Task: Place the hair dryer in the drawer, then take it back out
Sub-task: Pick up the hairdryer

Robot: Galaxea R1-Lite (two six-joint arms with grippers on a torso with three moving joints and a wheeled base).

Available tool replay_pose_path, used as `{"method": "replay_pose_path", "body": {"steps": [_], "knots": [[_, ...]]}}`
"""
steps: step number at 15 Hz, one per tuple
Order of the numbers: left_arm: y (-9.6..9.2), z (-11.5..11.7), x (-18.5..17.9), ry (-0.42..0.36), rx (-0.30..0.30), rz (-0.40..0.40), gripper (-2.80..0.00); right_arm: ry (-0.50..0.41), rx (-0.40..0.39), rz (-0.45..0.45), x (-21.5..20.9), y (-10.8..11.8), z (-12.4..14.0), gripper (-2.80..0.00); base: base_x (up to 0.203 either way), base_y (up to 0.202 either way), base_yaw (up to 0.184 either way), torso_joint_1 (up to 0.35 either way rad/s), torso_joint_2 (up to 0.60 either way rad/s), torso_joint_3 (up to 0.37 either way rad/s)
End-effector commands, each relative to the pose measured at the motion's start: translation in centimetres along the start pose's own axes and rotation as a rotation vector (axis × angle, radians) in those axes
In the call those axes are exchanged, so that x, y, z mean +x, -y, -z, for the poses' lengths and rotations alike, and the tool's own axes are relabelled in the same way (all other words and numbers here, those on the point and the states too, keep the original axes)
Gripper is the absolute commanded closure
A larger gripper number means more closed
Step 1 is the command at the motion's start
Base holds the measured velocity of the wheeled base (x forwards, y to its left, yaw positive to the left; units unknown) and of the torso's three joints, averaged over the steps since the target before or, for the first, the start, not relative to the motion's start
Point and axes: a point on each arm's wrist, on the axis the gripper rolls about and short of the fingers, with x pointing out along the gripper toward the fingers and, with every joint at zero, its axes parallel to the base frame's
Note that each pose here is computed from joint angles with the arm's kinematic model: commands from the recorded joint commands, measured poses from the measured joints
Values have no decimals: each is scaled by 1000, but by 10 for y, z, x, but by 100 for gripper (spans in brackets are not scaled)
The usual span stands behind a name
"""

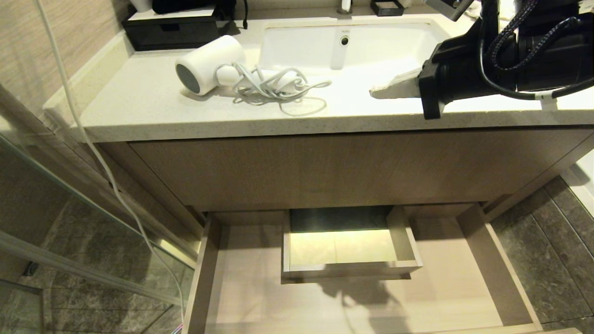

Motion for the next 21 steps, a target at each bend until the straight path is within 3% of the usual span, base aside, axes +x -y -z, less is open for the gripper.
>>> {"method": "replay_pose_path", "body": {"steps": [1,16,21], "knots": [[0,12,1,-38,0,-1,-280,5,-7,-4,-2,-1,-1,0,0,0,0,0,0,0],[0,12,1,-40,-3,-1,-280,16,-18,1,-2,-1,-2,0,0,0,0,0,0,0],[0,12,1,-40,-3,-1,-280,89,-131,42,7,5,-6,0,0,0,0,0,0,0]]}}
